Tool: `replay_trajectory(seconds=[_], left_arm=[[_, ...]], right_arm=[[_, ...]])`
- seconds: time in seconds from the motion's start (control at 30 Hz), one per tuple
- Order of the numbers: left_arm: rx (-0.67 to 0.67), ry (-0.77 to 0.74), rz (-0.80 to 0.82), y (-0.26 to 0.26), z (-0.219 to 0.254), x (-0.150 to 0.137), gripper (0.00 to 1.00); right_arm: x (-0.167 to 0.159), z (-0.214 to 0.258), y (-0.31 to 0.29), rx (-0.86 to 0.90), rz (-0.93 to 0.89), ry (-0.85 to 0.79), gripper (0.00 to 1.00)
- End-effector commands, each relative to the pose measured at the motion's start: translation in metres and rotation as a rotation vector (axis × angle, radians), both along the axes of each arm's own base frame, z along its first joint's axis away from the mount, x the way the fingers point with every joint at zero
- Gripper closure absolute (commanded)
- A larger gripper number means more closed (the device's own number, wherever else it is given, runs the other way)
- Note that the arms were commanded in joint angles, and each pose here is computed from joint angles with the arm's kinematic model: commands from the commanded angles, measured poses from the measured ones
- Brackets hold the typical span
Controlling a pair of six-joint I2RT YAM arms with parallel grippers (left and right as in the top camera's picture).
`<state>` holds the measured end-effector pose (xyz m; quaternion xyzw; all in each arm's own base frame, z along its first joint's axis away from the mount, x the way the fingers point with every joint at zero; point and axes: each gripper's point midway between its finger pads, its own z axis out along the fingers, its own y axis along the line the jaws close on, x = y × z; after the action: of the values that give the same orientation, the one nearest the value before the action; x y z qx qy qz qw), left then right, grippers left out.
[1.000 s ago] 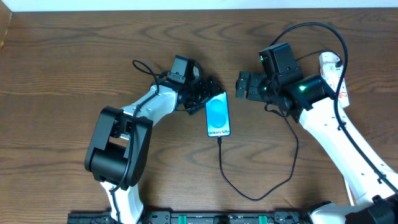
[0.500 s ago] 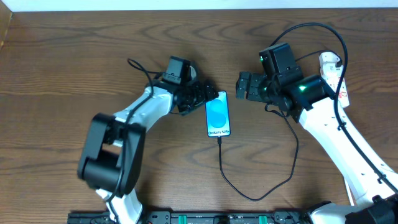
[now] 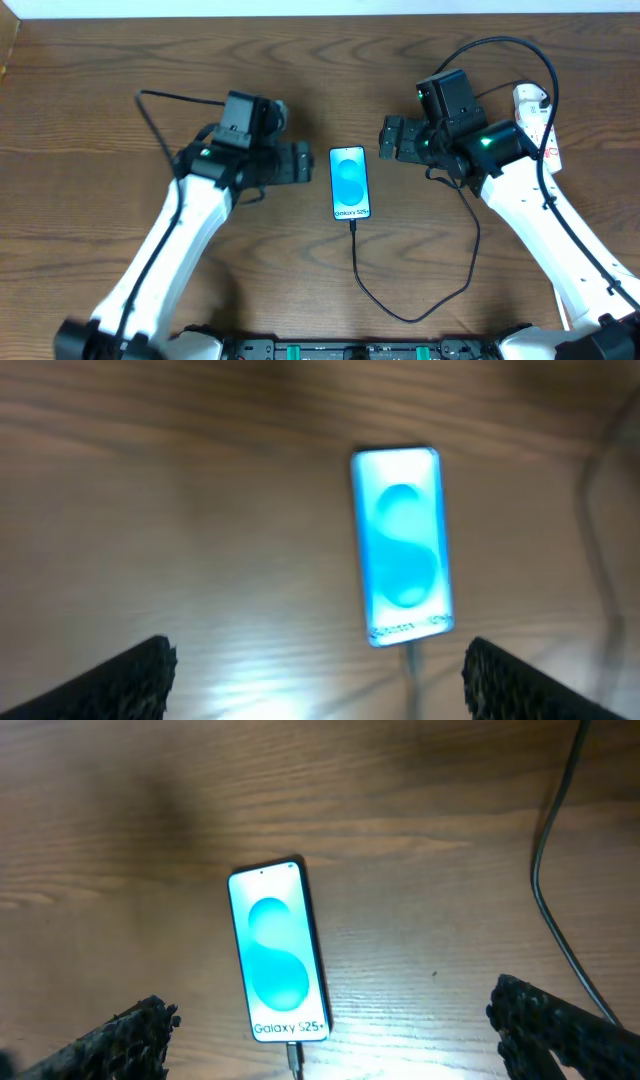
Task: Plug charger to phone and switch on socket
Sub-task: 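Retract the left gripper and move the right gripper toward the power strip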
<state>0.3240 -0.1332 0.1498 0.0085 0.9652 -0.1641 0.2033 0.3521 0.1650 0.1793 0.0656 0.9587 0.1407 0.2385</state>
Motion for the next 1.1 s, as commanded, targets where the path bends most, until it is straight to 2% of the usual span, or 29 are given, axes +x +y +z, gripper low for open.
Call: replay_trajectory(seconds=[0.0, 0.3, 1.07], left_arm=[[0.198, -0.113, 0.041, 0.041, 0.022, -0.003, 0.09], [0.195, -0.210, 0.064, 0.050, 0.056, -0.015, 0.08], [0.195, -0.210, 0.064, 0.050, 0.056, -0.016, 0.09]], right_arm=[[0.001, 0.005, 0.000, -0.010, 0.009, -0.020, 0.01], [0.001, 0.005, 0.000, -0.010, 0.010, -0.019, 0.01], [0.008, 0.008, -0.008, 0.002, -0.003, -0.034, 0.01]])
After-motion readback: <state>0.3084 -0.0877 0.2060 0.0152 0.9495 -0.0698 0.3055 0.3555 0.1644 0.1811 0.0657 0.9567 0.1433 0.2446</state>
